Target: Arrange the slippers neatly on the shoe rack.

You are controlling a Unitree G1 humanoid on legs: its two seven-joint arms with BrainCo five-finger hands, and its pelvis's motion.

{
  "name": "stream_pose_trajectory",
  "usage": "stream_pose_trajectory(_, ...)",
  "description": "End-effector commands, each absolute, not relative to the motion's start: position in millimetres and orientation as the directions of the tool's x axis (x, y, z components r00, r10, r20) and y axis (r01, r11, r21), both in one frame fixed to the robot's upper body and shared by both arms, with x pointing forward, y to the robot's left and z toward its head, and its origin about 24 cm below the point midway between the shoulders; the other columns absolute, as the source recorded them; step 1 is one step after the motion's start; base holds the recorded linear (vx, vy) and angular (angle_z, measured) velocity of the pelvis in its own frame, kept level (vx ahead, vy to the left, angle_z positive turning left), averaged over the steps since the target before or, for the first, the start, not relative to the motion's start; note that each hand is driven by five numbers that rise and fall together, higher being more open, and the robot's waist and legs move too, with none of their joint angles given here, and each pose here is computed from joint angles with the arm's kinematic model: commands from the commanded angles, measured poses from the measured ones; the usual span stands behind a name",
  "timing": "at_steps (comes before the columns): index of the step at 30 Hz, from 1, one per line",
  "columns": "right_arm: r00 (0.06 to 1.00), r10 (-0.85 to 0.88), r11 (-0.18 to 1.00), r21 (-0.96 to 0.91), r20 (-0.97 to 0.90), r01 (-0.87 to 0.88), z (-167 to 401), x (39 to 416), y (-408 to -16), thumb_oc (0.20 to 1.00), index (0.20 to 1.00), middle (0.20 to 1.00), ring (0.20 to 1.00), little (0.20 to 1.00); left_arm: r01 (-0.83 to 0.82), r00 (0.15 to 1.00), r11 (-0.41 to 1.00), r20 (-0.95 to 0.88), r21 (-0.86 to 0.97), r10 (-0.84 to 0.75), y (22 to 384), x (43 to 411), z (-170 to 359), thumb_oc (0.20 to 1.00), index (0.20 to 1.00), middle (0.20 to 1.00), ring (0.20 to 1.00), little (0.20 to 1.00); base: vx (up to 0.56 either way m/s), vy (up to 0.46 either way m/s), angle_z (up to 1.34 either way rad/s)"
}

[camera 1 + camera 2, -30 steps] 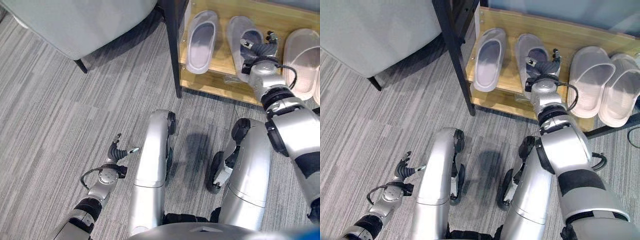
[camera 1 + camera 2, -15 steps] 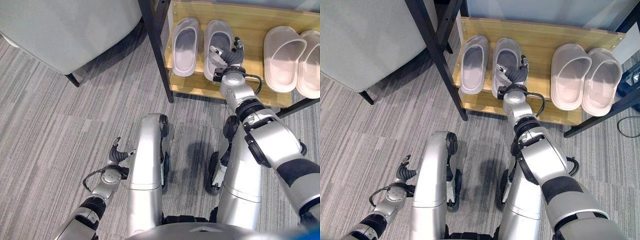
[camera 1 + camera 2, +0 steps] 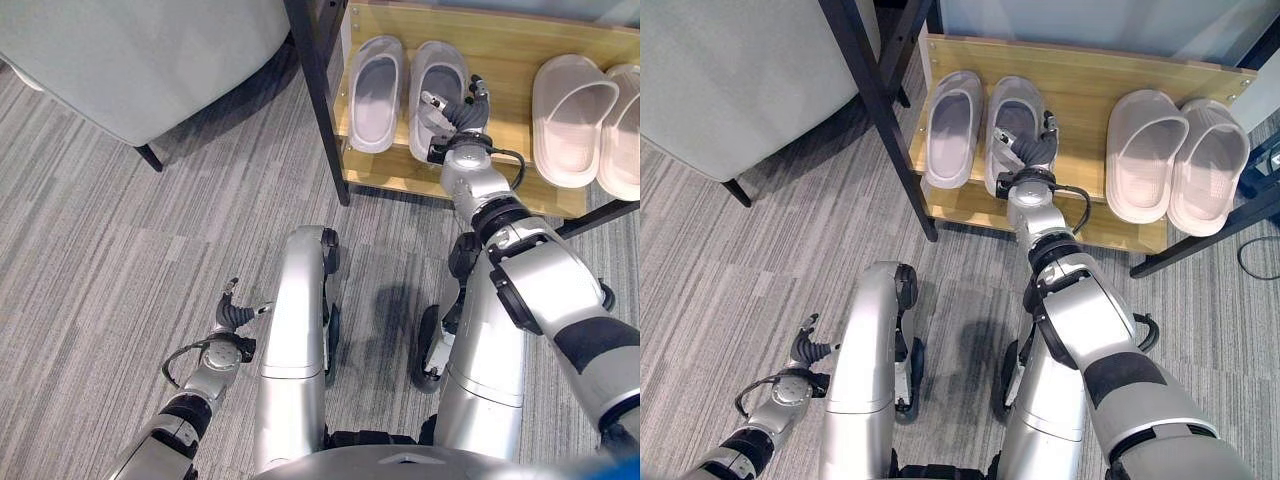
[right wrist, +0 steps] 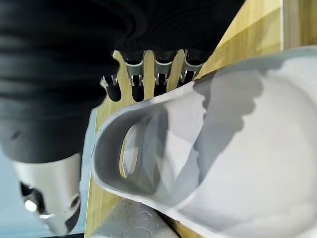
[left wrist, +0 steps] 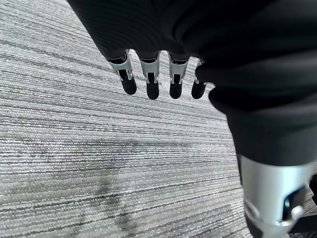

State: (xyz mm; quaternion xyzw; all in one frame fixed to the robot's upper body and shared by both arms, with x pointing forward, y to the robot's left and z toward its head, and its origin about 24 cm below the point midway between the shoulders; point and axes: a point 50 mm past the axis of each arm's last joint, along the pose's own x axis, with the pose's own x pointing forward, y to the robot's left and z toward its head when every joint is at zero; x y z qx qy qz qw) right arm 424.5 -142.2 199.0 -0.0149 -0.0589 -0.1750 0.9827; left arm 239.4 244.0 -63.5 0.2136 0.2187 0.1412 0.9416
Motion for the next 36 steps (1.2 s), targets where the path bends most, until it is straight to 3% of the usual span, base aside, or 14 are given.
stream_pose_trajectory(1, 0.952, -0.261, 0.965, 0.032, 0.161, 0.259, 209.2, 425.0, -119.9, 1.0, 1.0, 1.0, 1.0, 1.0, -0.125, 0.891, 0.867, -0.33, 0.482, 0.311, 233.5, 232.3, -65.0, 1.0, 1.0, 1.0, 1.0, 1.0, 0.0, 0.0, 0.0)
stream_pose_trajectory(13, 0.964, -0.143, 0.989, 0.058, 0.222, 0.134, 217.9, 419.3, -88.7, 1.0, 1.0, 1.0, 1.0, 1.0, -0.141, 0.875, 0.86, -0.344, 0.491, 0.34, 236.1, 230.8, -68.3, 1.0, 1.0, 1.0, 1.0, 1.0, 0.0, 0.0, 0.0)
stream_pose_trajectory(23, 0.881, -0.337, 0.934, 0.002, 0.332, 0.356, 215.1, 411.5, -123.7, 1.0, 1.0, 1.0, 1.0, 1.0, -0.193, 0.862, 0.85, -0.329, 0.491, 0.386, 237.5, 223.5, -70.5, 1.0, 1.0, 1.0, 1.0, 1.0, 0.0, 0.0, 0.0)
stream_pose_trajectory(29, 0.815, -0.348, 0.927, 0.037, 0.464, 0.374, 209.1, 385.1, -142.0, 1.0, 1.0, 1.0, 1.0, 1.0, -0.194, 0.878, 0.836, -0.289, 0.514, 0.381, 237.0, 222.8, -65.9, 1.0, 1.0, 1.0, 1.0, 1.0, 0.0, 0.0, 0.0)
stream_pose_trajectory(36, 0.714, -0.275, 0.895, -0.101, 0.644, 0.435, 184.6, 323.6, -179.3, 1.0, 1.0, 1.0, 1.0, 1.0, -0.162, 0.892, 0.833, -0.282, 0.529, 0.353, 235.3, 216.4, -68.1, 1.0, 1.0, 1.0, 1.0, 1.0, -0.03, 0.031, -0.07)
